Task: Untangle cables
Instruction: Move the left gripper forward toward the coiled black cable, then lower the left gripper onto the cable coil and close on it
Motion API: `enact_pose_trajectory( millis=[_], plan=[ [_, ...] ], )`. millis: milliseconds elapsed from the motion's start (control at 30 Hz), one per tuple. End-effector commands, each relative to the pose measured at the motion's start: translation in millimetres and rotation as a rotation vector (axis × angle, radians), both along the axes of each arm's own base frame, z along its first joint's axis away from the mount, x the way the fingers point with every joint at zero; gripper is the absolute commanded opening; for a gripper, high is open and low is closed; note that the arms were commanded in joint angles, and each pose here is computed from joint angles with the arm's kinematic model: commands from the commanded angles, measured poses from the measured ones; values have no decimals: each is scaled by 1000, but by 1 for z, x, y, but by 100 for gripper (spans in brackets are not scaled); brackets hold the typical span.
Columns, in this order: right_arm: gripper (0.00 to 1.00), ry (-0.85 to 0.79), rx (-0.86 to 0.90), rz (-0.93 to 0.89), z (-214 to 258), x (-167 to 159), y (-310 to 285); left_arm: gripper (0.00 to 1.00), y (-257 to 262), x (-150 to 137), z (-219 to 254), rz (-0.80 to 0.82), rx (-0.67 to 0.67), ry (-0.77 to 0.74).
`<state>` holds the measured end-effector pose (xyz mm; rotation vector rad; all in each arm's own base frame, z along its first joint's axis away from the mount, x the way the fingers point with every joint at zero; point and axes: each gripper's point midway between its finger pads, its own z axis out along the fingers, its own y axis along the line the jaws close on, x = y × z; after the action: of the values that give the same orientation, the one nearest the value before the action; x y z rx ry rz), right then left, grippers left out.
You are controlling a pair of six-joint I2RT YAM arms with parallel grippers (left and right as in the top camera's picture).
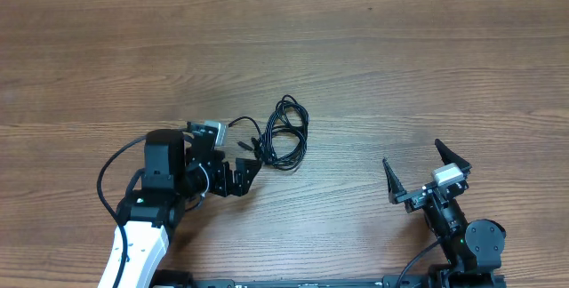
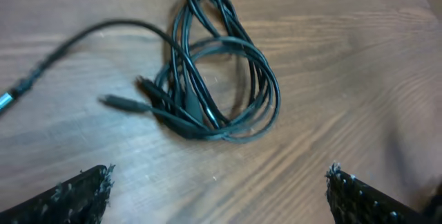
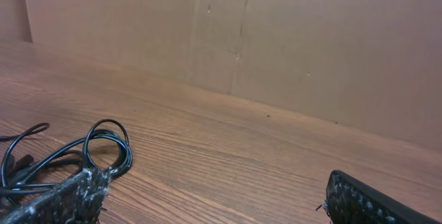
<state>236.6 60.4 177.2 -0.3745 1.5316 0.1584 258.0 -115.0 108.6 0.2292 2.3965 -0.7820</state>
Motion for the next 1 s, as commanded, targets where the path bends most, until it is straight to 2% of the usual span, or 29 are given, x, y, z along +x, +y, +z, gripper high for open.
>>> enact_pose_trajectory(
  millis=[0, 167, 433, 600, 967],
  plan=[
    [100, -6, -1, 0, -1, 0, 0, 100, -5, -1, 8, 20, -62, 46],
    [100, -6, -1, 0, -1, 0, 0, 100, -14, 0, 20, -6, -55, 33],
    [100, -7, -1, -1, -1, 0, 0, 100, -21, 15, 73, 22, 153, -72],
    [100, -7, -8, -114, -1, 5, -19, 100, -28, 17, 83, 38, 125, -78],
    [100, -5, -1, -98, -2, 5, -16, 100, -28, 14, 80, 49, 112, -49]
  ],
)
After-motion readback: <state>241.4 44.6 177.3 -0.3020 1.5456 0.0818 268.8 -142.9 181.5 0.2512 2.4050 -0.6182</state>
